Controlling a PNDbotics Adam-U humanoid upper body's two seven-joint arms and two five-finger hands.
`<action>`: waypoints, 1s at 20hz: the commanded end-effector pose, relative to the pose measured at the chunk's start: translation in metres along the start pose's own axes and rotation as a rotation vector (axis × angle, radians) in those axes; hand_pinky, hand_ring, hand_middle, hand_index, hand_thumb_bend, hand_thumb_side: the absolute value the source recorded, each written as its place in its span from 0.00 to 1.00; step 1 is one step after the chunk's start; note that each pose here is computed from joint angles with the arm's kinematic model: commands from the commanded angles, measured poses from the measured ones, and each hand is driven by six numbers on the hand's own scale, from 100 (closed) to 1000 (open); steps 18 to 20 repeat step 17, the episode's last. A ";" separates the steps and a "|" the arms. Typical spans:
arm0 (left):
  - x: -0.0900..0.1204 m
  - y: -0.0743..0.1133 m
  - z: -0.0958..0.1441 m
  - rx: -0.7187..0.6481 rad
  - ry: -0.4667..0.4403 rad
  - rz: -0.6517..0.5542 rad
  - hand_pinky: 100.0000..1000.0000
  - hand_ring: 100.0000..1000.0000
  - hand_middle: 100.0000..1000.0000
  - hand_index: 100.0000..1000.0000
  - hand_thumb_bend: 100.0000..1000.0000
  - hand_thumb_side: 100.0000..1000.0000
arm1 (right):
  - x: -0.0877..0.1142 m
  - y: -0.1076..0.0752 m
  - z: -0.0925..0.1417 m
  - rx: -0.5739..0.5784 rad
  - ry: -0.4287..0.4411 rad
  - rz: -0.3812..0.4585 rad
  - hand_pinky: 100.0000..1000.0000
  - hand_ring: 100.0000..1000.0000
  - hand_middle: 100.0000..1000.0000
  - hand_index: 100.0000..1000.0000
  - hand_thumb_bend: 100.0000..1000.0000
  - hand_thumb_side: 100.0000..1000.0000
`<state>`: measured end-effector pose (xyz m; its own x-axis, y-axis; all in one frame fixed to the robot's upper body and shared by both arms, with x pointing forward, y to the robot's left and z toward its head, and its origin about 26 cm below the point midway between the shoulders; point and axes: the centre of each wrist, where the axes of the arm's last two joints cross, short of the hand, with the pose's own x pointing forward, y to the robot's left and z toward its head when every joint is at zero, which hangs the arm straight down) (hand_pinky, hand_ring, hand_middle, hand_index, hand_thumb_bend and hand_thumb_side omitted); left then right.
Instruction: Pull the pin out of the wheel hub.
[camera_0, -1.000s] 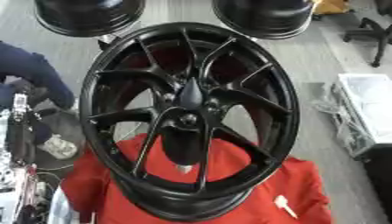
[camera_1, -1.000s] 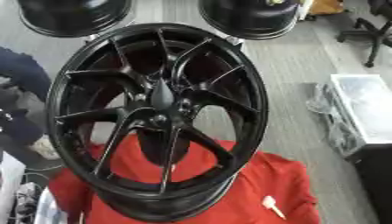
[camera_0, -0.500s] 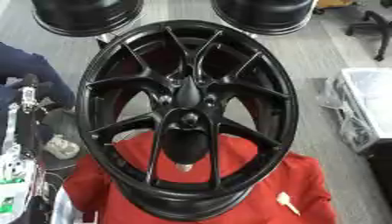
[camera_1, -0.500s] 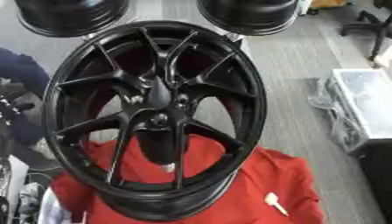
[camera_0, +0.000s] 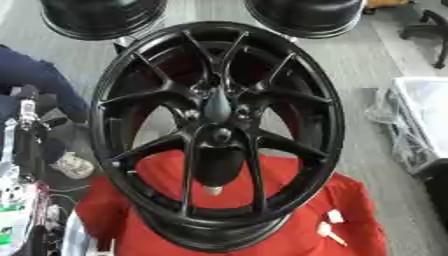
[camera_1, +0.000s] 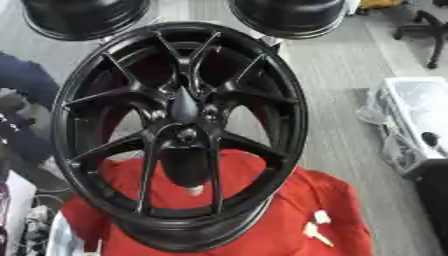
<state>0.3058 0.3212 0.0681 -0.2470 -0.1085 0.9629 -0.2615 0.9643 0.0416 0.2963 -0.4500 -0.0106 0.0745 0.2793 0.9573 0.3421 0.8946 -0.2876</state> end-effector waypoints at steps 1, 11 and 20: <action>0.007 -0.001 -0.003 -0.015 -0.028 -0.002 0.66 0.81 0.69 0.64 0.21 0.79 | 0.006 0.001 0.012 -0.078 -0.066 -0.037 0.79 0.84 0.83 0.90 0.58 0.31; 0.010 -0.004 -0.004 -0.027 -0.038 0.008 0.66 0.81 0.69 0.64 0.20 0.79 | 0.056 0.056 0.024 -0.144 -0.239 -0.159 0.76 0.78 0.75 0.85 0.50 0.30; 0.010 -0.005 -0.004 -0.030 -0.038 0.010 0.66 0.81 0.69 0.64 0.20 0.79 | 0.084 0.069 0.028 -0.115 -0.318 -0.200 0.76 0.76 0.73 0.84 0.49 0.30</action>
